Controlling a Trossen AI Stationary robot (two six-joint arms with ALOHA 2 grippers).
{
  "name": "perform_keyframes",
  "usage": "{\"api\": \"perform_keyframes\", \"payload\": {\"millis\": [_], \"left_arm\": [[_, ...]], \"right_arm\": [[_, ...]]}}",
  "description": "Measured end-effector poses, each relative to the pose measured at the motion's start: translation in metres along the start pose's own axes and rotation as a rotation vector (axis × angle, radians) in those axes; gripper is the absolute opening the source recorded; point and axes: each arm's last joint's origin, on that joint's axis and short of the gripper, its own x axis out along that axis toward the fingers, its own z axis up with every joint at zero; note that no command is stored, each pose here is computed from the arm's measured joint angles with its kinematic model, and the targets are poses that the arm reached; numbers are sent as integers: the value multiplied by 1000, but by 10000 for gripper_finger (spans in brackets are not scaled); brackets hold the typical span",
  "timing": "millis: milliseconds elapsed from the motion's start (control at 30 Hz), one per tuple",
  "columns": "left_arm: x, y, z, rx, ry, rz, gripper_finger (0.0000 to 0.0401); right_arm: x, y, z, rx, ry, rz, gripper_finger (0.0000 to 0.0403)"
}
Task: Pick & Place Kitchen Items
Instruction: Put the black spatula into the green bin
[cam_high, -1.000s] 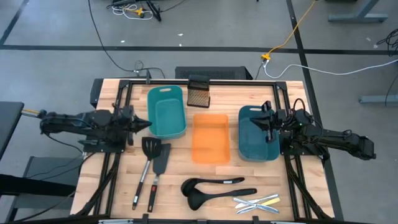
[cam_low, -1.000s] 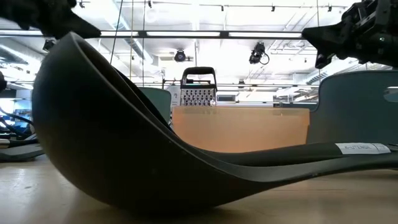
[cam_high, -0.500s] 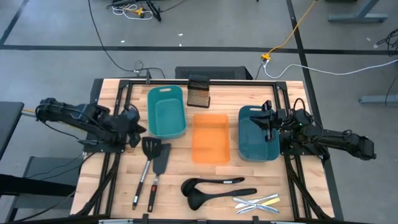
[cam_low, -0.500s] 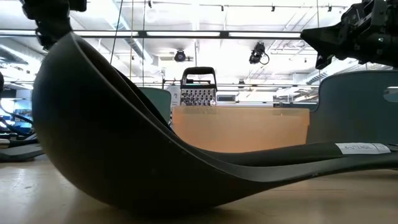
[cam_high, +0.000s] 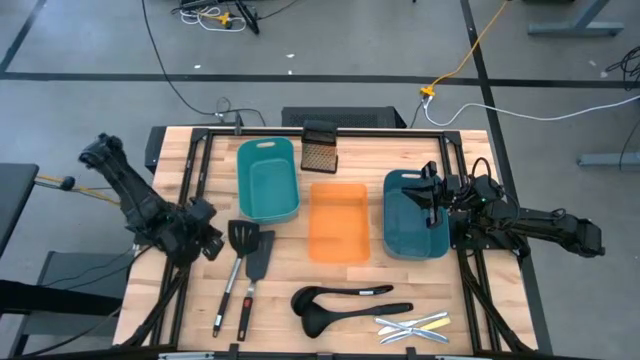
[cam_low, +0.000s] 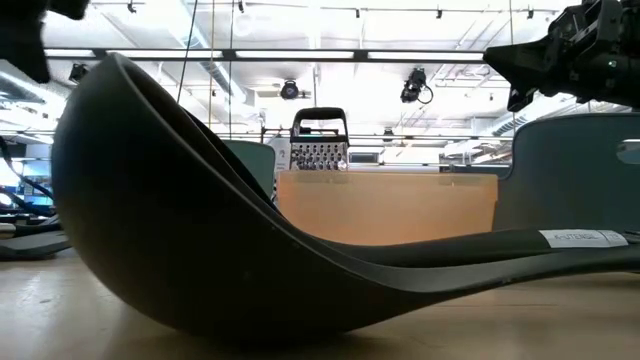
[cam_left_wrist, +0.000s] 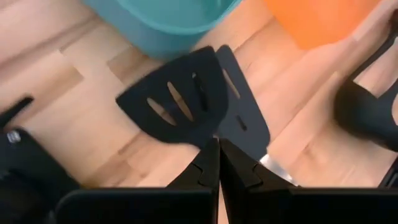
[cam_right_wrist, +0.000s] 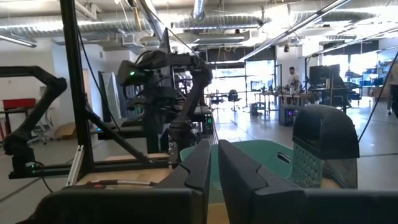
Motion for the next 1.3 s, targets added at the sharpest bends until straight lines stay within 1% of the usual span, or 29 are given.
{"api": "perform_keyframes", "payload": {"millis": [133,267,367,433,500,667,733,833,933,1067,1300], "left_arm": [[7,-9,-15,-32,27,42,5],[20,-19,-28,-59,53,125,7],[30,-25,-36,-44,78,192,26],[38,-30,-42,-37,98,224,49],[44,-35,-46,-47,100,226,81],[58,-48,-54,-73,107,204,178],[63,-50,-56,-85,128,219,212],[71,-52,-59,-91,169,261,244],[74,-54,-61,-108,185,278,254],[81,-61,-66,-117,207,239,256],[96,-69,-75,-93,217,233,256]], "right_arm": [[0,0,0,2,1,0,44],[0,0,0,2,2,0,44],[0,0,0,2,3,0,44],[0,0,0,3,3,0,44],[0,0,-1,4,9,-1,44],[0,0,-1,5,10,-1,44],[0,0,-1,4,9,-1,44],[0,0,-1,4,9,-1,44],[0,0,-1,5,11,-1,44],[0,0,-3,10,26,-4,44],[0,0,-3,10,28,-5,44]]}}
